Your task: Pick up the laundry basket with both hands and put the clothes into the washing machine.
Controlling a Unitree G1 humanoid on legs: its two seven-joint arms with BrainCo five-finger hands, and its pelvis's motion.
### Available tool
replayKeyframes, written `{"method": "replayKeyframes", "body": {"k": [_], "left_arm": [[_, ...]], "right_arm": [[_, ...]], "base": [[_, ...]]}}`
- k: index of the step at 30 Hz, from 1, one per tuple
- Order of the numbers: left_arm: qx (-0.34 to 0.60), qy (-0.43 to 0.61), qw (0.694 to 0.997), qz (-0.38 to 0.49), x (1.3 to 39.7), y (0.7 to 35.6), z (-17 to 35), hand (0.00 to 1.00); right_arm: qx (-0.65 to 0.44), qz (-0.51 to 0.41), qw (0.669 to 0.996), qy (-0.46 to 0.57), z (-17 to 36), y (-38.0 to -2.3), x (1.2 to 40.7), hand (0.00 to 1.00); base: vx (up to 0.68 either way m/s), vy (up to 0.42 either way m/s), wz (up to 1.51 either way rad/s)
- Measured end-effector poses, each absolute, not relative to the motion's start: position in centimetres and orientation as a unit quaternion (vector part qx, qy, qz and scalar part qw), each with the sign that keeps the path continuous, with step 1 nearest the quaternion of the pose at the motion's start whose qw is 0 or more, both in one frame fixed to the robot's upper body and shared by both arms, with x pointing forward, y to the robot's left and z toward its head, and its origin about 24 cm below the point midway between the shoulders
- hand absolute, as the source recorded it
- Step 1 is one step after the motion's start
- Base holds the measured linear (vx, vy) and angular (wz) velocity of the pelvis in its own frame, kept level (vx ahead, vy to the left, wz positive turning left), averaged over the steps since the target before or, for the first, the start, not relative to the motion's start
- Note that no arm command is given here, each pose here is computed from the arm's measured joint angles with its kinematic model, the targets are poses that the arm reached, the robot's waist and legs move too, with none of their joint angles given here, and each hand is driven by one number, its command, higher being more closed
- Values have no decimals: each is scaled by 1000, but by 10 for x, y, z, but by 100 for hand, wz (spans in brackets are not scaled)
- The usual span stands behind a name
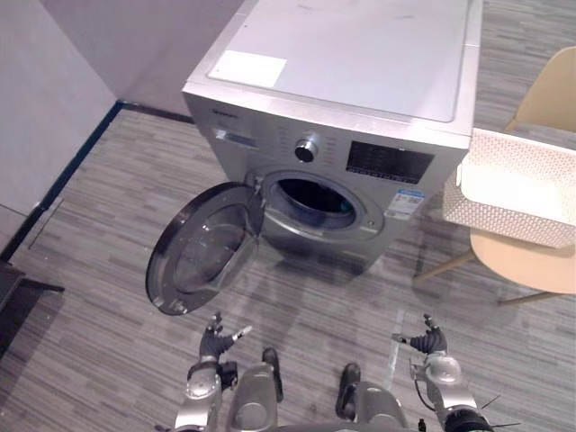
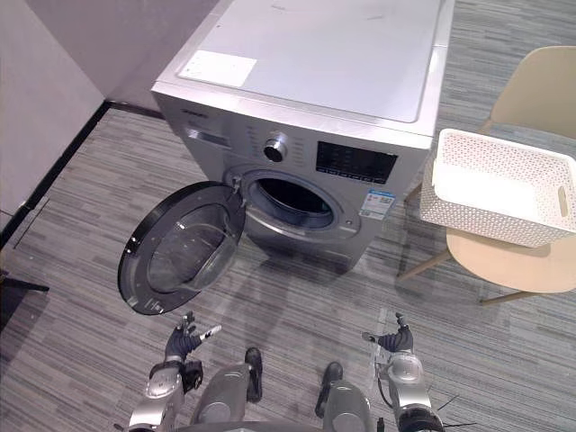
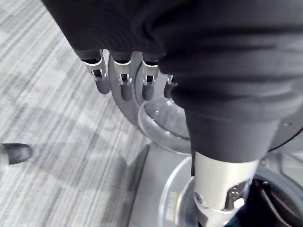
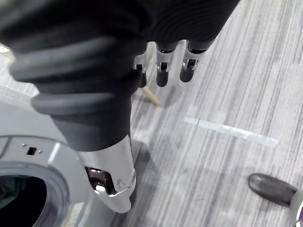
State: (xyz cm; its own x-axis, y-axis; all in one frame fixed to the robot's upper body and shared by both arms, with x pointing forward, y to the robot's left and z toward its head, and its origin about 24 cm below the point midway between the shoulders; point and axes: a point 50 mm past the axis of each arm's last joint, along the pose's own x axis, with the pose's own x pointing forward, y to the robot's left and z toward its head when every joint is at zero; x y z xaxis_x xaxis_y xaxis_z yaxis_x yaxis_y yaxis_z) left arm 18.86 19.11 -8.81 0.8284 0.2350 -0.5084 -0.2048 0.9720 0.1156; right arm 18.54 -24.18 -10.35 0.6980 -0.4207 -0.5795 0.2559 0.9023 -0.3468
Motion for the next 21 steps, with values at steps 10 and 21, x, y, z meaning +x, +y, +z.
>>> {"method": "replayKeyframes", "body": {"k": [10,21], "left_arm": [[95,103,972,191,234,245,-12,0],[198,70,914,346,255,358,47,0]], "right_arm": [[-107,-190,907,360,-112,-238,173,0],[-119,-188,909,353,-107,-250,174,0]], "base": [[-51,125,12],[33,-9,-5]]}}
